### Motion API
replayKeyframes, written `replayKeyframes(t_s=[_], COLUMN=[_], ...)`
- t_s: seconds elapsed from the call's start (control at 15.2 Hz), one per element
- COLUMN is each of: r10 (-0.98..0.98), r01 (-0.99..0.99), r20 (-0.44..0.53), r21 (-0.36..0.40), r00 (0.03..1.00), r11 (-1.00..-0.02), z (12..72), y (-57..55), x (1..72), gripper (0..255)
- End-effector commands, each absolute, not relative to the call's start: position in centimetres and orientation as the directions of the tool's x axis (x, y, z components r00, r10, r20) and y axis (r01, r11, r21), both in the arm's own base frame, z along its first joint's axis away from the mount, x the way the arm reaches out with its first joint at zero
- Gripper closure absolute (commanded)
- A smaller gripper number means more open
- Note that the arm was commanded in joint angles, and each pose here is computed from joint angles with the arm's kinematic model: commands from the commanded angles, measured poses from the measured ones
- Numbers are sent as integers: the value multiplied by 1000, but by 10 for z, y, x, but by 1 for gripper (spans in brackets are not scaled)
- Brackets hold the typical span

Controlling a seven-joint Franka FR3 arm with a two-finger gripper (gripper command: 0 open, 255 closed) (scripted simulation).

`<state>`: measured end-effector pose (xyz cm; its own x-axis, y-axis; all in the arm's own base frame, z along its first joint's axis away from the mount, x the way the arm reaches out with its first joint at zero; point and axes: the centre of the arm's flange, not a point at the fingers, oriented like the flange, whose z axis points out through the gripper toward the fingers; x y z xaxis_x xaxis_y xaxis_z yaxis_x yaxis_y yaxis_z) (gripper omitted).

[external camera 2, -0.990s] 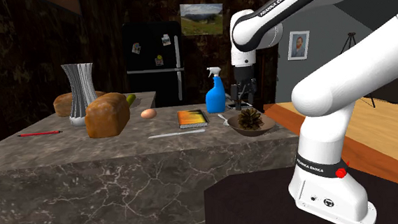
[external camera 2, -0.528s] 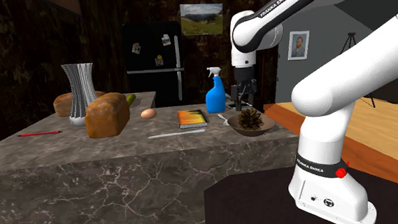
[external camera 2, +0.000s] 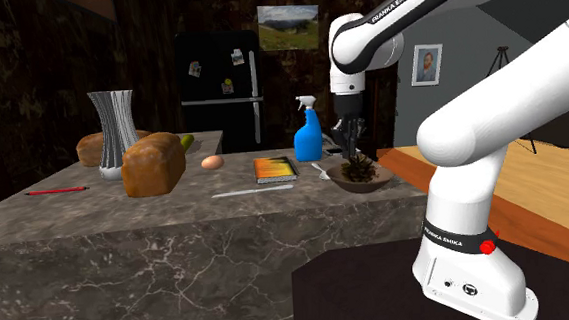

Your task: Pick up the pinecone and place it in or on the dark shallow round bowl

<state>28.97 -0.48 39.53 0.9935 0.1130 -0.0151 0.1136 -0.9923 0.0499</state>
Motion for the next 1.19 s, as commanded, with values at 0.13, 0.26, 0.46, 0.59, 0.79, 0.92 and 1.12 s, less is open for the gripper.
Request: replayKeyframes(t_s=[0.13,0.26,0.46,0.59,0.79,0.92,1.12], r10=[112,112,112,112,44,18,18], r01=[113,113,113,113,47,21,21], r20=[-28,-28,-28,-27,-20,-13,-13], r21=[48,48,48,48,248,322,322], r00=[993,993,993,993,999,1000,1000], r11=[-992,-992,-992,-992,-968,-946,-946], z=[396,407,423,417,418,415,400], y=[-5,-5,-5,-5,42,61,56], x=[287,287,287,288,250,237,237], gripper=[255,255,255,0,0,0,0])
